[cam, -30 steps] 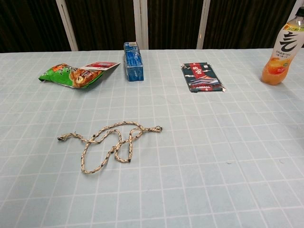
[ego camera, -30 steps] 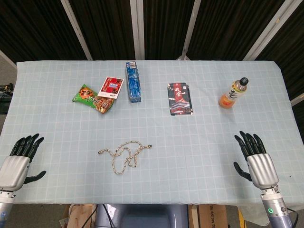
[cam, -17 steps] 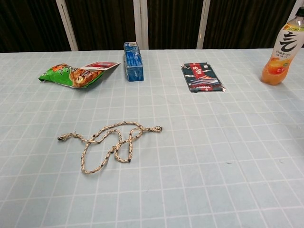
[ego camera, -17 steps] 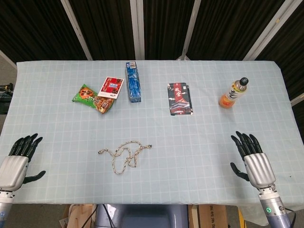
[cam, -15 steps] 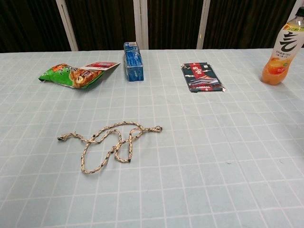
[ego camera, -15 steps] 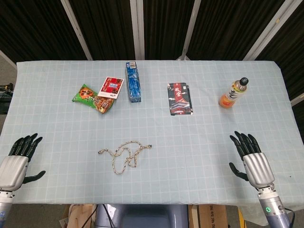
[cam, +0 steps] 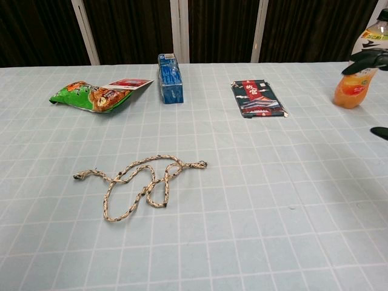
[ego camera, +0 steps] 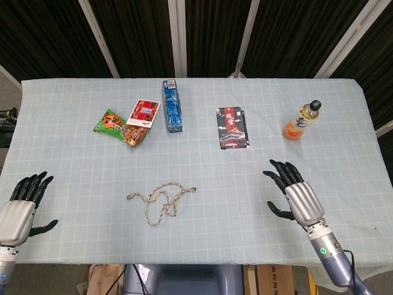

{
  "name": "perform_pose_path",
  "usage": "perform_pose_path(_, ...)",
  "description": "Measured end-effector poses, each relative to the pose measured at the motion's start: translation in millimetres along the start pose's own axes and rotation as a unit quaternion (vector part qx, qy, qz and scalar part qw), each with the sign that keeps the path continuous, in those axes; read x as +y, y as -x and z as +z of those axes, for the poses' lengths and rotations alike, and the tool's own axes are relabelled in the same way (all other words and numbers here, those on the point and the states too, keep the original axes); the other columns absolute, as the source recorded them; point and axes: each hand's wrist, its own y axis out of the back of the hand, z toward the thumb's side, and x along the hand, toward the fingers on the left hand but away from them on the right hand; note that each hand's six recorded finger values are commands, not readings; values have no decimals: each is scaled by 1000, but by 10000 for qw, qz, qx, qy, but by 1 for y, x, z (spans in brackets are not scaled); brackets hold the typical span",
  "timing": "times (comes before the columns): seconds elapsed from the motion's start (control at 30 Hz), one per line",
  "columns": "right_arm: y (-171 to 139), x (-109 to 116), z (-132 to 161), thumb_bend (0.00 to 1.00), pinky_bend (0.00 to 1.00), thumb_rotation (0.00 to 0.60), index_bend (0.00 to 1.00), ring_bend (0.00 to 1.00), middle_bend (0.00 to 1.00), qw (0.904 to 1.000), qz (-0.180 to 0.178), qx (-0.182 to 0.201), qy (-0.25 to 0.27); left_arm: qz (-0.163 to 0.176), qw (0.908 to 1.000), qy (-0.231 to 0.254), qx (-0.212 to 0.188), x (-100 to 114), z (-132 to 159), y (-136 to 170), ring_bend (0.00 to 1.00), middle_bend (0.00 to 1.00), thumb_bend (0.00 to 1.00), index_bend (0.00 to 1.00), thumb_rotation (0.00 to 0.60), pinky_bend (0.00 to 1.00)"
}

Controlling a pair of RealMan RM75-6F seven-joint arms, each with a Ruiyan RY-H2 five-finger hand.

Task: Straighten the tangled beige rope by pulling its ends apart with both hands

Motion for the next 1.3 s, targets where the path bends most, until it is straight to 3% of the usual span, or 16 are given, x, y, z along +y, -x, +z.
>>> perform_pose_path(0.13,17,-14,17,349,0,600,476,0,162,9996,151,125,211,25,10000,43,16,1,-1,-1,0,0,0,0,600,0)
perform_pose_path(0.37,43,-50,48,350,0,600,514,0,171,9980,441,360,268,11,10000,85,5,1,-2,-2,0,0,0,0,600,0)
perform_pose_path(0.77,86,-104,81,350,0,600,514,0,172,9958,755,449,243,-12,9998,183,6,1,-3,-3,0,0,0,0,600,0)
perform_pose_path(1.1,105,-126,93,349,0,600,512,0,172,9949,883,343,343,-58,9997,226,2,-1,-2,-6,0,0,0,0,600,0)
perform_pose_path(1.3,116,-132,103,348,0,600,413,0,172,9947,848,311,491,-81,9996,264,20,-2,-2,-8,0,0,0,0,600,0)
